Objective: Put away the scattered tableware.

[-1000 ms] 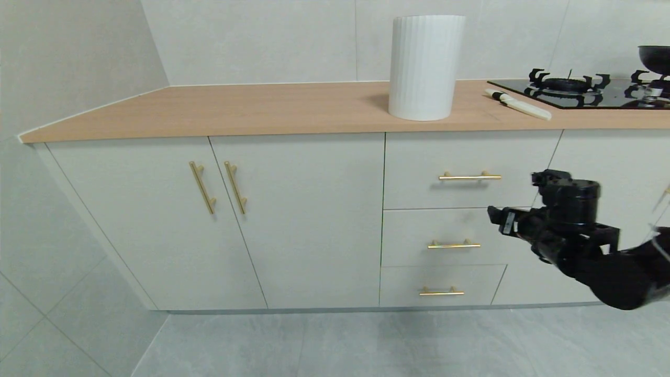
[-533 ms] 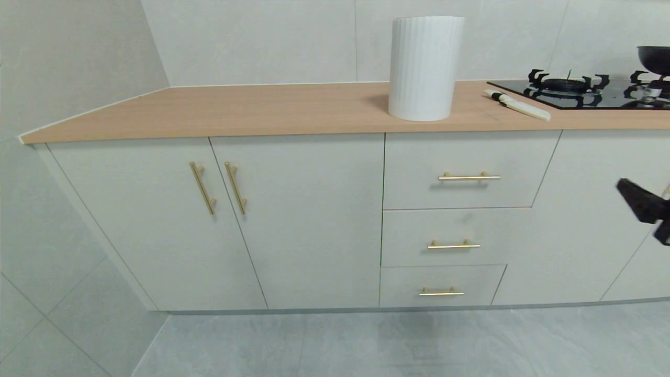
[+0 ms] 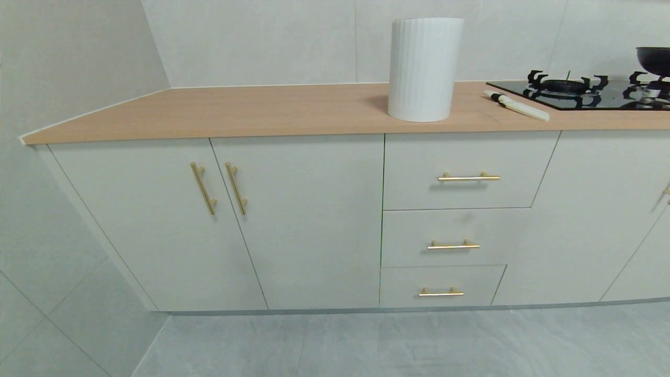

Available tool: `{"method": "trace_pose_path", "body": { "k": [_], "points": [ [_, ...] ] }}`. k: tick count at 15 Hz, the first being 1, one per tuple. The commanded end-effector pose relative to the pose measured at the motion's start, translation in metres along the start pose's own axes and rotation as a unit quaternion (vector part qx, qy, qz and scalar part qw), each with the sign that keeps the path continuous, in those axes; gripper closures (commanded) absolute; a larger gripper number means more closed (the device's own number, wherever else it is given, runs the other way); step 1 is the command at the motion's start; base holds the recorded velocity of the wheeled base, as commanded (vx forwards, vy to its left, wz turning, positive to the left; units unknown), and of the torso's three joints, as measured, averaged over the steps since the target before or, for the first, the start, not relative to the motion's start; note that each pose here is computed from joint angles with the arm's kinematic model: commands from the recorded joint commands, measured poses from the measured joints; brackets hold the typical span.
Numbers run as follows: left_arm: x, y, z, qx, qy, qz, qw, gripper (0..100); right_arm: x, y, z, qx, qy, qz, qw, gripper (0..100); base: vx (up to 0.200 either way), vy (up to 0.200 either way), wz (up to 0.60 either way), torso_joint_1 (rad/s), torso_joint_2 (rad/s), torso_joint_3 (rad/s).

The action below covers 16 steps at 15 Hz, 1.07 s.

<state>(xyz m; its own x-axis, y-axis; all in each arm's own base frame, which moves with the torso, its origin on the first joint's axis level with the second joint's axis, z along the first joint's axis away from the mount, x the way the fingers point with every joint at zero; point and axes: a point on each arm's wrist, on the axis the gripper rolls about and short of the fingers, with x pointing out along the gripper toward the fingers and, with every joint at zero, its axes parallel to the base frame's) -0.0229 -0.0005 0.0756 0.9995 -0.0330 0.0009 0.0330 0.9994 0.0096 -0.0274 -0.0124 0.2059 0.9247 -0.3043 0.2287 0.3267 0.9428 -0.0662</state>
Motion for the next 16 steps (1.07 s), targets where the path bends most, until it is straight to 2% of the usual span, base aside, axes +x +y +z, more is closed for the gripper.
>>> {"method": "trace_pose_path", "body": {
  "k": [1, 3, 6, 7, 8, 10, 15, 16],
  "points": [
    [0.000, 0.000, 0.000, 0.001, 0.000, 0.000, 1.0000, 0, -0.042, -0.012, -0.004, 0.010, -0.072, -0.043, 0.996, 0, 0.000, 0.000, 0.00, 0.000, 0.00, 0.000],
    [0.000, 0.000, 0.000, 0.001, 0.000, 0.000, 1.0000, 0, -0.053, -0.011, -0.011, 0.007, -0.085, -0.039, 0.996, 0, 0.000, 0.000, 0.00, 0.000, 0.00, 0.000],
    [0.000, 0.000, 0.000, 0.001, 0.000, 0.000, 1.0000, 0, -0.045, -0.003, -0.038, 0.024, -0.038, 0.006, 0.999, 0, 0.000, 0.000, 0.00, 0.000, 0.00, 0.000],
    [0.000, 0.000, 0.000, 0.001, 0.000, 0.000, 1.0000, 0, -0.045, -0.003, -0.038, 0.024, -0.038, 0.006, 0.999, 0, 0.000, 0.000, 0.00, 0.000, 0.00, 0.000],
    [0.000, 0.000, 0.000, 0.001, 0.000, 0.000, 1.0000, 0, -0.036, 0.008, -0.070, 0.051, 0.016, 0.078, 0.996, 0, 0.000, 0.000, 0.00, 0.000, 0.00, 0.000],
    [0.000, 0.000, 0.000, 0.001, 0.000, 0.000, 1.0000, 0, -0.032, 0.015, -0.094, 0.059, 0.057, 0.126, 0.989, 0, 0.000, 0.000, 0.00, 0.000, 0.00, 0.000],
    [0.000, 0.000, 0.000, 0.001, 0.000, 0.000, 1.0000, 0, -0.030, 0.021, -0.120, 0.053, 0.100, 0.154, 0.982, 0, 0.000, 0.000, 0.00, 0.000, 0.00, 0.000],
    [0.000, 0.000, 0.000, 0.001, 0.000, 0.000, 1.0000, 0, -0.029, 0.021, -0.120, 0.055, 0.097, 0.157, 0.981, 0, 0.000, 0.000, 0.00, 0.000, 0.00, 0.000]
  ]
}}
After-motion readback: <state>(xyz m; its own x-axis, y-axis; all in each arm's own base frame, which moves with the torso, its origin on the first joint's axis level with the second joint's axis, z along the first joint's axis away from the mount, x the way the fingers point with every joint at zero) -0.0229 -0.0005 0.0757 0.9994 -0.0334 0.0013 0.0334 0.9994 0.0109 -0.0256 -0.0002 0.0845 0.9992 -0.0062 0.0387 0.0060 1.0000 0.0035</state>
